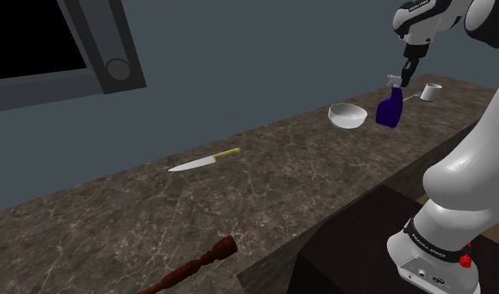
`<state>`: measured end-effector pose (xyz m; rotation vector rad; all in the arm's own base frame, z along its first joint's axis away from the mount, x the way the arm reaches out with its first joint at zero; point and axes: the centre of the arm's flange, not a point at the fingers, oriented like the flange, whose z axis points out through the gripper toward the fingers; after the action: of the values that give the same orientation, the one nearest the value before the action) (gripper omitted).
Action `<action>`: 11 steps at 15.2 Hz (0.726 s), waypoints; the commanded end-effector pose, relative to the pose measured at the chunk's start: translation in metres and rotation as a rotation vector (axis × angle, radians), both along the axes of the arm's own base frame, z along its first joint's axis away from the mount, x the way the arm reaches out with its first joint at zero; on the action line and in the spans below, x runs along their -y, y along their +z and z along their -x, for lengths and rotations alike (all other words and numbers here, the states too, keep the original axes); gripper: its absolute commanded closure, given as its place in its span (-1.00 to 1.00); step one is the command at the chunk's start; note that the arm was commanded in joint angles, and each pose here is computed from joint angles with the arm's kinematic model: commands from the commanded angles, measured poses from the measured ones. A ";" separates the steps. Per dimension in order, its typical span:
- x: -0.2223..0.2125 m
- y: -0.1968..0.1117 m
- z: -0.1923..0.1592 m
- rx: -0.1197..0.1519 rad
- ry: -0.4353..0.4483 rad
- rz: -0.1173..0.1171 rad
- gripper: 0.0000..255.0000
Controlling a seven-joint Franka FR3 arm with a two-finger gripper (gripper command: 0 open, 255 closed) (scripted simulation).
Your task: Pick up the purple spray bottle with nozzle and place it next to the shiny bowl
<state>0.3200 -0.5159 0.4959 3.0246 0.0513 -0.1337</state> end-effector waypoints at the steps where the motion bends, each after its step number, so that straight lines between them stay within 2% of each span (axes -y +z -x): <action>1: 0.001 -0.011 -0.001 0.000 0.000 0.001 1.00; 11: 0.001 -0.060 -0.001 0.000 0.000 0.001 1.00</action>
<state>0.3209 -0.5172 0.4391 3.0244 0.0510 -0.1338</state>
